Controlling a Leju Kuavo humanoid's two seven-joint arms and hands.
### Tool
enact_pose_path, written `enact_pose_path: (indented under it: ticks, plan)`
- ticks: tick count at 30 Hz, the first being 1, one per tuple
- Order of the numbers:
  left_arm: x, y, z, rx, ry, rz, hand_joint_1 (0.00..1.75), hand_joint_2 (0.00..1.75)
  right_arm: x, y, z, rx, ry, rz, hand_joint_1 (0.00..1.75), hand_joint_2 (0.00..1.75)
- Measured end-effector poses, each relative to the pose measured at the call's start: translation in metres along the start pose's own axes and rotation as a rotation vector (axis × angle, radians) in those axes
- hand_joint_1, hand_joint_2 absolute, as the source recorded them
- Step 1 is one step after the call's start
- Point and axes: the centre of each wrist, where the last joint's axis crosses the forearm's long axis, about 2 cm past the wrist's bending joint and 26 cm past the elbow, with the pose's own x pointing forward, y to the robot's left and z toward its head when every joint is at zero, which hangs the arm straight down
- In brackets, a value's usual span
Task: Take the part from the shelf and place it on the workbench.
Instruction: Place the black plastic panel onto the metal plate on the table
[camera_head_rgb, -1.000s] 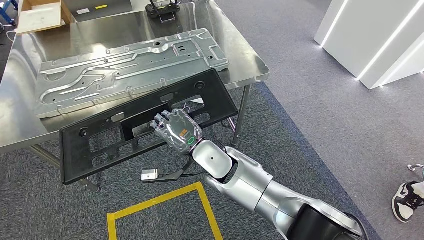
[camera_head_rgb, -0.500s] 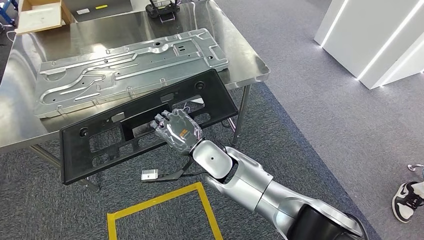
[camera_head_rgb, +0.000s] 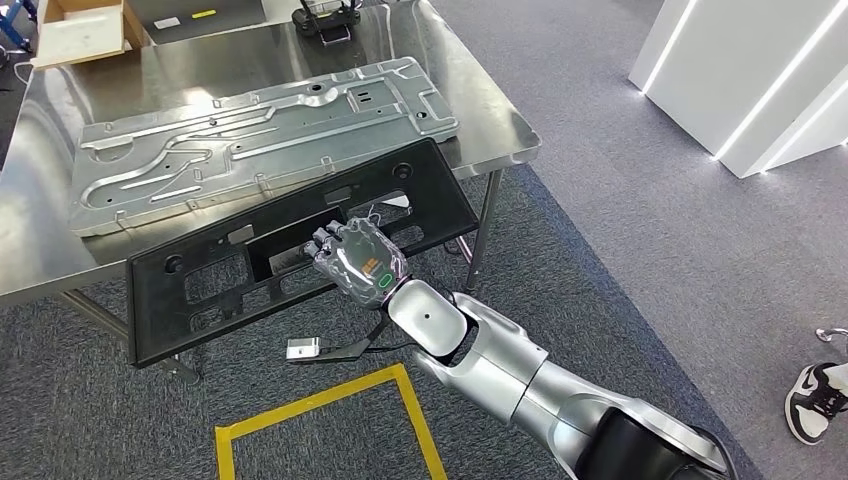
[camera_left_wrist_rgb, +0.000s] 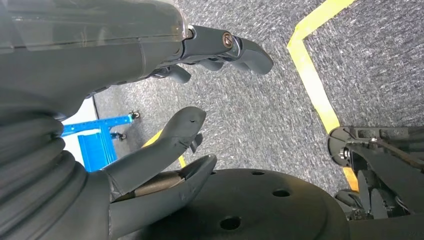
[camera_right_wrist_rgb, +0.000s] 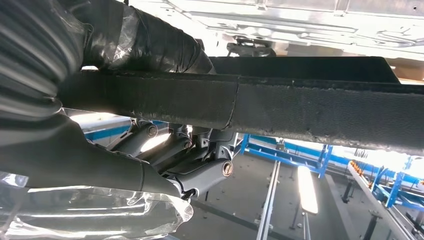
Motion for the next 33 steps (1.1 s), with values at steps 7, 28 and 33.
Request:
enact_pose_path:
  ticks: [7, 28, 33]
  plan:
    - [0.001, 0.0, 0.0, -0.001, -0.003, -0.001, 0.0, 1.75, -0.008, -0.006, -0.005, -0.021, 0.01, 0.019, 1.75, 1.75]
    - [-0.001, 0.002, 0.0, 0.009, -0.006, -0.001, 0.0, 1.75, -0.027, -0.021, -0.009, -0.054, 0.013, 0.07, 1.75, 1.75]
    - [0.001, 0.003, 0.0, 0.01, -0.01, -0.002, 0.0, 1.75, -0.03, -0.024, -0.011, -0.062, 0.012, 0.077, 1.75, 1.75]
